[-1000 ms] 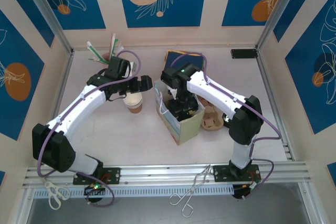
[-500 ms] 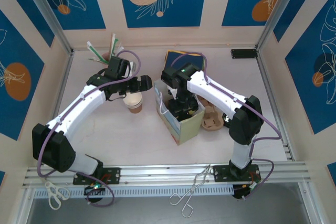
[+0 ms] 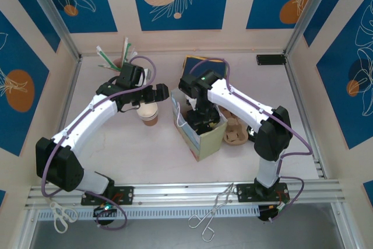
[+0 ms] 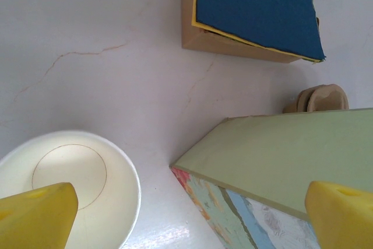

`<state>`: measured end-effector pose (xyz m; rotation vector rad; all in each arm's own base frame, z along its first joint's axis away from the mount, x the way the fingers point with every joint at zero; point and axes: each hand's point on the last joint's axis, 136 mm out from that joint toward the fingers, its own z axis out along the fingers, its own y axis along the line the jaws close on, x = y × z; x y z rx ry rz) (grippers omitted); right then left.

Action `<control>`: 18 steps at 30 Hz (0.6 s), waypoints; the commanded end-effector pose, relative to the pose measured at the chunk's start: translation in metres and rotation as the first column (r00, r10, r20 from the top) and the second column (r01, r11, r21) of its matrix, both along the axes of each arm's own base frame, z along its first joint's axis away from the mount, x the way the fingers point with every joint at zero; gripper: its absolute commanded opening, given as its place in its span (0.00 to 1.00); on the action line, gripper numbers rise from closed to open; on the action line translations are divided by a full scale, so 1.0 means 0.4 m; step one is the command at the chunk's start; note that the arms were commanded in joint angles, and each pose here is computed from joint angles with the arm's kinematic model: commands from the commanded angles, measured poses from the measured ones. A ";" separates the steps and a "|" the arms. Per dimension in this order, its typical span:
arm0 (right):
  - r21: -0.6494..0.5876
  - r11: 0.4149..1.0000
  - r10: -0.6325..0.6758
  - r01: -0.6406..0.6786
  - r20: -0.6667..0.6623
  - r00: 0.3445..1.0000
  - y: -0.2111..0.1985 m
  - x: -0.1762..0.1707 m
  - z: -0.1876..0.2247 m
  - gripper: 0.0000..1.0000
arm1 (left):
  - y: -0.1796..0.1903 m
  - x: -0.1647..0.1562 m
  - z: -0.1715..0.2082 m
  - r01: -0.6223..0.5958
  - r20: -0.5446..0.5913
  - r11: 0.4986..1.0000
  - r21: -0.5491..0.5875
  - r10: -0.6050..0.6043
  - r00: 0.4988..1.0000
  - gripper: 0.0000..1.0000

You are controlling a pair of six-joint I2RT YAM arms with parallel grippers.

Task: Pack the takeout coffee

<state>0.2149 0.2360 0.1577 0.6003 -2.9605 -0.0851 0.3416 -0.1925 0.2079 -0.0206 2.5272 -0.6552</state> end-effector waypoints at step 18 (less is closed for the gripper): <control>0.023 1.000 -0.009 0.009 -0.026 1.000 0.010 -0.011 -0.001 0.64 | 0.004 0.005 0.032 0.018 0.028 1.000 -0.011 -0.018 0.999 1.00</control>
